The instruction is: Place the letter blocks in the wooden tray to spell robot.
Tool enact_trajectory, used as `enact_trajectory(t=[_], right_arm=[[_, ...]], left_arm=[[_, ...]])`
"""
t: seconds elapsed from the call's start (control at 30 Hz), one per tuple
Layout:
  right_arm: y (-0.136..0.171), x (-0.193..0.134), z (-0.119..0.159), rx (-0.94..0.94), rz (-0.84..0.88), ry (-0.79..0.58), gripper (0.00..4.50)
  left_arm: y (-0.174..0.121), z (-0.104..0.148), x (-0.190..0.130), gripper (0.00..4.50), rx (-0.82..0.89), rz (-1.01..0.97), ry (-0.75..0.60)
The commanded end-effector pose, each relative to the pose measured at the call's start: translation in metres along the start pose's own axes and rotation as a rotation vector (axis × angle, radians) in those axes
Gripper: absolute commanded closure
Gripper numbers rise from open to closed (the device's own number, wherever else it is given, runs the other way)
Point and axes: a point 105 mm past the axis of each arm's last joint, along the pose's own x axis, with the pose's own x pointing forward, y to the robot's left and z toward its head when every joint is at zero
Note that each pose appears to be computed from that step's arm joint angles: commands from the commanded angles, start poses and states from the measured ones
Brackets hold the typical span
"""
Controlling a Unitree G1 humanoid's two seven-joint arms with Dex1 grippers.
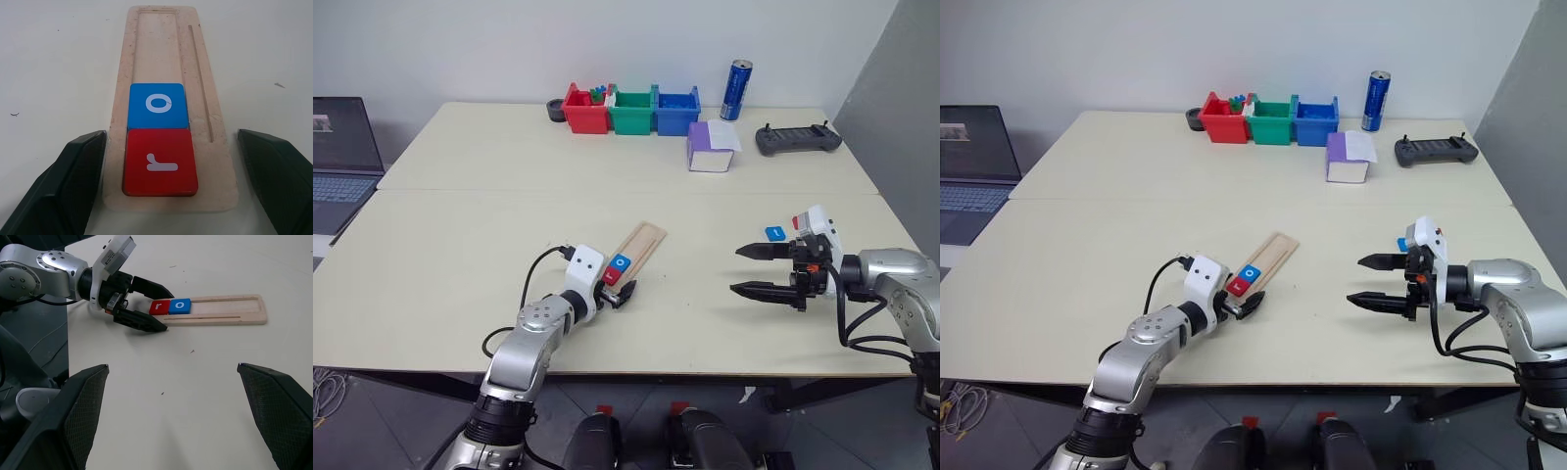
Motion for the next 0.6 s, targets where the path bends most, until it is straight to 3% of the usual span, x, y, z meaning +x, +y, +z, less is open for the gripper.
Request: enact_trajectory(t=[0.03, 0.13, 0.4, 0.6], right_arm=[[0.000, -0.001, 0.008, -0.039, -0.008, -0.019, 0.00], [0.000, -0.001, 0.008, -0.041, -0.010, -0.022, 0.00], [0.002, -0.002, 0.008, -0.043, -0.016, -0.020, 0.00], [-0.001, -0.010, 0.008, -0.051, -0.046, -0.006, 0.00]], left_arm=[[0.002, 0.003, 0.002, 0.39, 0.001, -0.007, -0.004], [0.003, 0.003, 0.004, 1.11, 0.012, -0.021, -0.002], [0.012, 0.006, 0.009, 1.11, 0.060, -0.066, -0.005], [0.009, 0.026, 0.015, 1.11, 0.174, -0.215, -0.099]])
